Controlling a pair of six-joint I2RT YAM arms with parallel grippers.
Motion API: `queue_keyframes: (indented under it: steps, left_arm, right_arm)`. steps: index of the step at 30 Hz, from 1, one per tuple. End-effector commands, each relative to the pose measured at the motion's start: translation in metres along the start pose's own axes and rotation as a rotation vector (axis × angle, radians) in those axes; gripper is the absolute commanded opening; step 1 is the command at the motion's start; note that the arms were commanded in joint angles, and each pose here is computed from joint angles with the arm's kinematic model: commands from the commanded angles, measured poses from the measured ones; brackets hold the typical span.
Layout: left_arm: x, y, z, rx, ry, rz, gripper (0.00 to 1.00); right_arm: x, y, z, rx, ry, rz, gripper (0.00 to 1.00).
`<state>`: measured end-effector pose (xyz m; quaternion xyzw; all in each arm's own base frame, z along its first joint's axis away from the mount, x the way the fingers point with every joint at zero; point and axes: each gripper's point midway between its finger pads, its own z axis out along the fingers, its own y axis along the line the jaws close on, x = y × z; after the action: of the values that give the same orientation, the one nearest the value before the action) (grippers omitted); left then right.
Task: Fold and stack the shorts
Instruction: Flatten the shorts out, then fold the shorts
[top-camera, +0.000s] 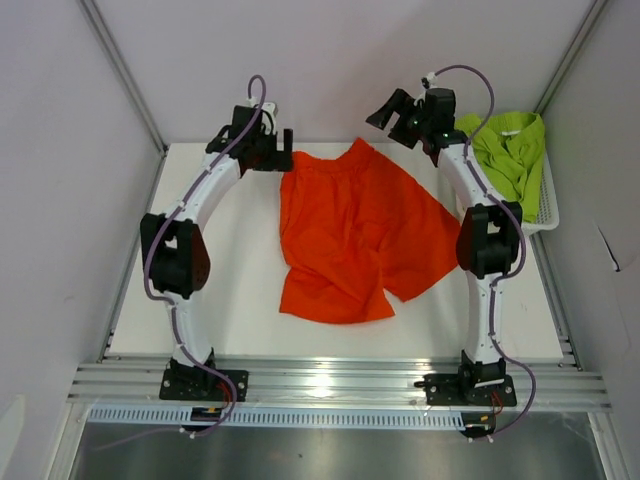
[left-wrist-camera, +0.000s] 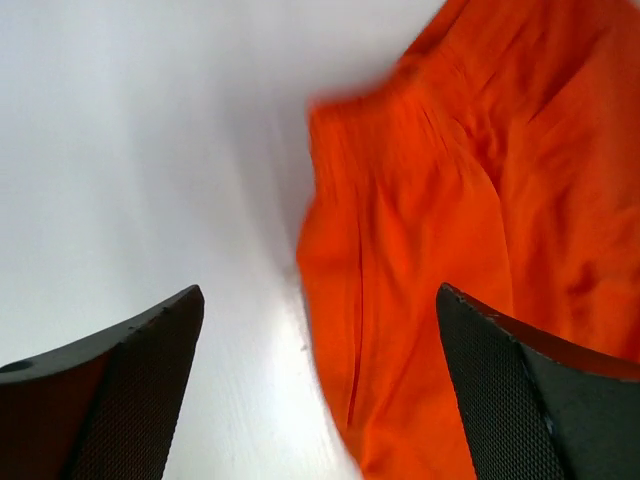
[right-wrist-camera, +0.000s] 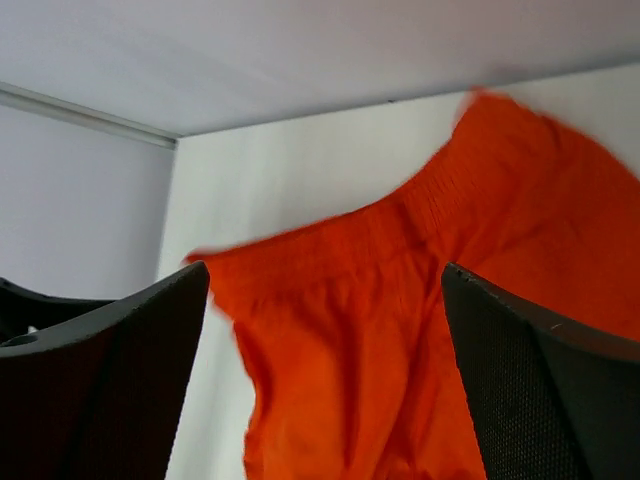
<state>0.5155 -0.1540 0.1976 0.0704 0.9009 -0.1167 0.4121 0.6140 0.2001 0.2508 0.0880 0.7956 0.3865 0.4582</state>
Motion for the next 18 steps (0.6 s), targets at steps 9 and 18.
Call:
queue_keyframes:
  steps: [9, 18]
  left_arm:
    - [0.009, 0.049, -0.048, -0.166, -0.135, -0.154, 0.99]
    - [0.062, 0.051, -0.027, -0.006, -0.077, -0.354, 0.99]
  right_arm:
    - [0.061, 0.023, -0.071, 0.059, 0.111, -0.271, 0.80]
    - [0.230, 0.069, -0.126, 0.069, 0.353, -0.456, 0.67]
